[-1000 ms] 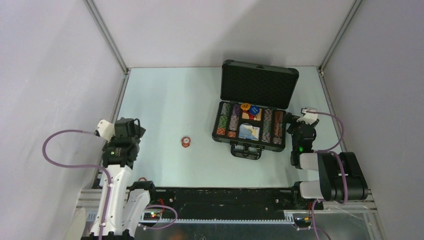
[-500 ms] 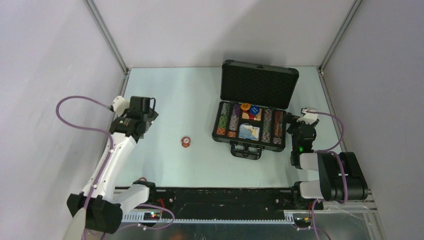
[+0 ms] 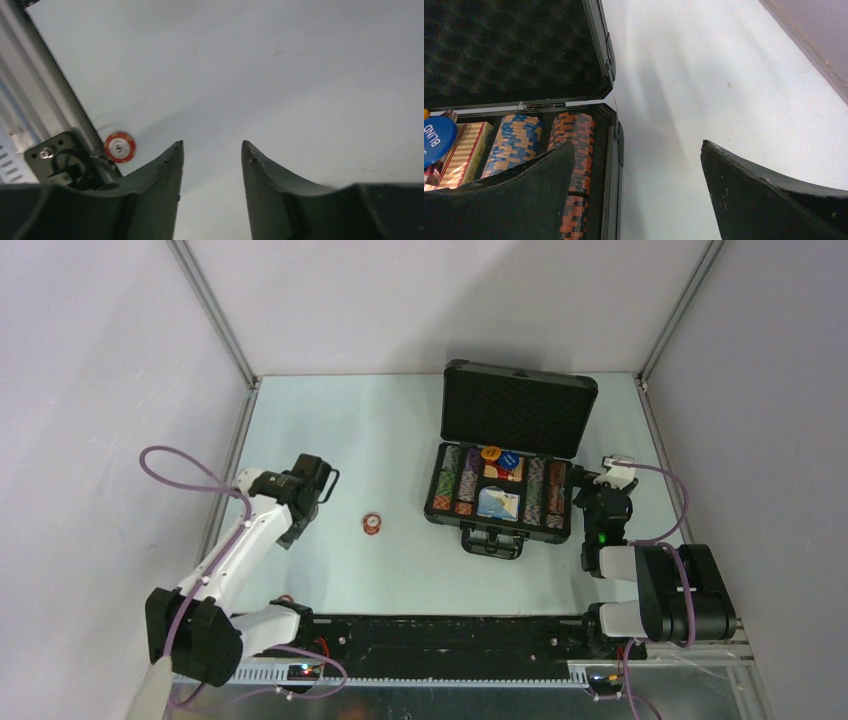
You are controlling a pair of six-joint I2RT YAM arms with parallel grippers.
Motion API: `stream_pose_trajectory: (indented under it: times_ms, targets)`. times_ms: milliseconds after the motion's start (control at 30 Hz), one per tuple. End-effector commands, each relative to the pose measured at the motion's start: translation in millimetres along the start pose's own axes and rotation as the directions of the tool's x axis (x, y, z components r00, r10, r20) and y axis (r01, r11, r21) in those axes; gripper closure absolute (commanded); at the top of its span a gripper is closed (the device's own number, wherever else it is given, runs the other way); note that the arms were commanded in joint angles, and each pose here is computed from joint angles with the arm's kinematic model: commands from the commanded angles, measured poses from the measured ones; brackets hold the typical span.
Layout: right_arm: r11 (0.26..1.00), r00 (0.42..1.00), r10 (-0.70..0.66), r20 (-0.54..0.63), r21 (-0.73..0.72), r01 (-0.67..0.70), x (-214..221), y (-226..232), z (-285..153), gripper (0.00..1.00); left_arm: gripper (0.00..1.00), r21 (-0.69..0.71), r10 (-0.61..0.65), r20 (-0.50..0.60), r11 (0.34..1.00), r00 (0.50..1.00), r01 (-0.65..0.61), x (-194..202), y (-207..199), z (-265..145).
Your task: Pack up texas hold em set
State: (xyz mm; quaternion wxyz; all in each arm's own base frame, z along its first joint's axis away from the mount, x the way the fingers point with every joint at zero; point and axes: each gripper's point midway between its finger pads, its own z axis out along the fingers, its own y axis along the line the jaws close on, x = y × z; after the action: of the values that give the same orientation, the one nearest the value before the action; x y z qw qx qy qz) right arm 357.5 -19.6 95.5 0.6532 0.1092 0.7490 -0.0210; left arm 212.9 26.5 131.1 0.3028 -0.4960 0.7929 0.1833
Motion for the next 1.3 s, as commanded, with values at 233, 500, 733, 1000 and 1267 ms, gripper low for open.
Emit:
stream_pose_trajectory:
  times_ms: [233, 500, 733, 1000, 1267]
  targets:
    - [1.000, 0.999, -0.008, 0.035, 0.011, 0.007, -12, -2, 6, 0.01, 0.97, -0.123, -0.125, 0.021, 0.984, 0.992, 0.126, 27, 46, 23]
    - [1.000, 0.999, -0.008, 0.033, 0.011, 0.008, -12, -1, 5, 0.01, 1.00, -0.214, -0.110, 0.031, 0.970, 0.994, 0.114, 39, 53, 36]
    - [1.000, 0.999, -0.008, 0.033, 0.010, 0.008, -12, -1, 6, 0.01, 1.00, -0.280, -0.099, 0.037, 0.954, 0.994, 0.106, 52, 71, 47]
    - [1.000, 0.999, -0.008, 0.034, 0.010, 0.008, -12, -1, 6, 0.01, 0.99, -0.338, -0.111, 0.013, 0.935, 0.994, 0.109, 66, 94, 56]
    - [1.000, 0.999, -0.008, 0.035, 0.011, 0.007, -12, -1, 6, 0.01, 0.97, -0.346, -0.093, -0.027, 0.935, 0.995, 0.078, 70, 92, 66]
